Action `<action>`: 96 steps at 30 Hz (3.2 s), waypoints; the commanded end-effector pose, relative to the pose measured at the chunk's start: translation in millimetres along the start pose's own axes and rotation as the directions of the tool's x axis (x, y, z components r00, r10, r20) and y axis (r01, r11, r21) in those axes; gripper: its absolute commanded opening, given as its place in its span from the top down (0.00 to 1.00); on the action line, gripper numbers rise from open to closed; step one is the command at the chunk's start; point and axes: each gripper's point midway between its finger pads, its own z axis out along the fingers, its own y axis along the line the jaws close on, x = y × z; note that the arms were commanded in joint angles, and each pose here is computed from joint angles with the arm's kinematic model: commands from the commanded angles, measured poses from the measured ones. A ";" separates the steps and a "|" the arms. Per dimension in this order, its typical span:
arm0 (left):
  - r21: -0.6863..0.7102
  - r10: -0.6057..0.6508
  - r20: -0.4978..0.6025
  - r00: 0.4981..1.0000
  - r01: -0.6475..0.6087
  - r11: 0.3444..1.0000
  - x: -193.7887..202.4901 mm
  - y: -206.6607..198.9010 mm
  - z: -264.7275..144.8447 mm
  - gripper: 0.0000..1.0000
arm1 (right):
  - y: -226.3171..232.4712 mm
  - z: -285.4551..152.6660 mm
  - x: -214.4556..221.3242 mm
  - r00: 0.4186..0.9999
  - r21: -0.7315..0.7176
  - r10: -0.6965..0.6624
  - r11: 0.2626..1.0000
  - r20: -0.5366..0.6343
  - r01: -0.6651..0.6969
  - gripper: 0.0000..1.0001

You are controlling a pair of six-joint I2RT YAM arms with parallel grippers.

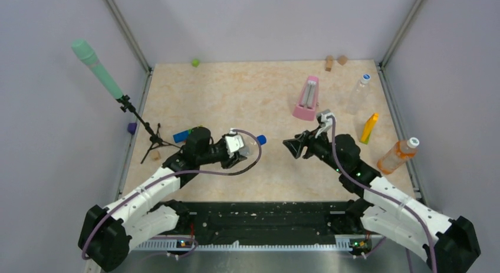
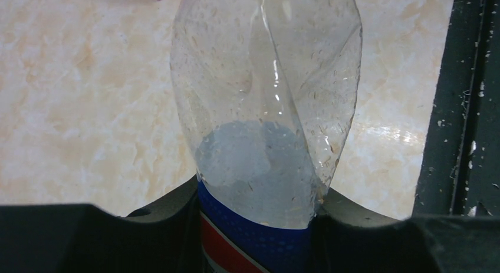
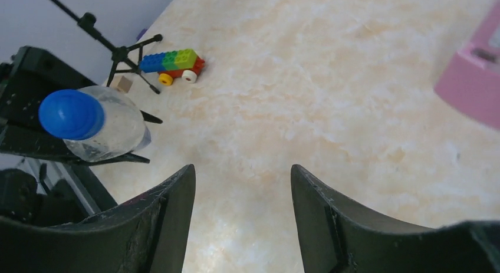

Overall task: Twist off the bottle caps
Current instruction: Unscrew the bottle cap from the plastic bottle.

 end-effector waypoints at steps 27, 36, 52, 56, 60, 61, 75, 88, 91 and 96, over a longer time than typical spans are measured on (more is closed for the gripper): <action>-0.115 0.321 -0.169 0.932 -0.342 0.933 22.0 10.9 6.9 1.00 | 52.7 -22.7 0.7 0.814 -0.153 0.574 0.800 -0.087 -0.580 0.39; -0.096 0.330 -0.208 0.921 -0.355 0.930 23.9 7.5 5.7 1.00 | 50.5 -9.6 -9.8 0.857 -0.095 0.489 0.857 -0.160 -0.507 0.36; -0.083 0.367 -0.240 0.899 -0.396 0.915 34.2 9.8 13.2 1.00 | 27.7 -2.4 -21.6 0.869 -0.001 0.421 0.900 -0.260 -0.436 0.34; -0.065 0.395 -0.236 0.888 -0.420 0.905 33.3 10.0 16.9 1.00 | 37.4 11.8 -24.0 0.833 -0.053 0.478 0.859 -0.278 -0.510 0.35; -0.057 0.398 -0.265 0.878 -0.427 0.903 35.1 15.1 21.9 1.00 | 52.3 23.7 -27.5 0.773 -0.124 0.551 0.784 -0.313 -0.609 0.36; -0.058 0.400 -0.268 0.876 -0.429 0.901 32.6 17.3 23.4 1.00 | 53.5 25.9 -24.3 0.752 -0.126 0.572 0.762 -0.327 -0.635 0.37; -0.067 0.428 -0.262 0.865 -0.459 0.886 34.4 19.4 24.8 1.00 | 42.6 24.6 17.8 0.635 -0.103 0.703 0.640 -0.321 -0.761 0.43; -0.086 0.432 -0.263 0.863 -0.467 0.880 31.7 27.5 35.8 1.00 | 44.7 14.5 35.7 0.613 -0.118 0.710 0.615 -0.347 -0.780 0.56; -0.080 0.432 -0.270 0.861 -0.467 0.881 33.8 27.7 36.5 1.00 | 43.4 13.5 39.8 0.611 -0.114 0.711 0.615 -0.349 -0.780 0.58; -0.080 0.427 -0.261 0.866 -0.460 0.884 32.7 26.1 36.2 1.00 | 42.6 15.2 45.3 0.604 -0.113 0.712 0.609 -0.358 -0.785 0.54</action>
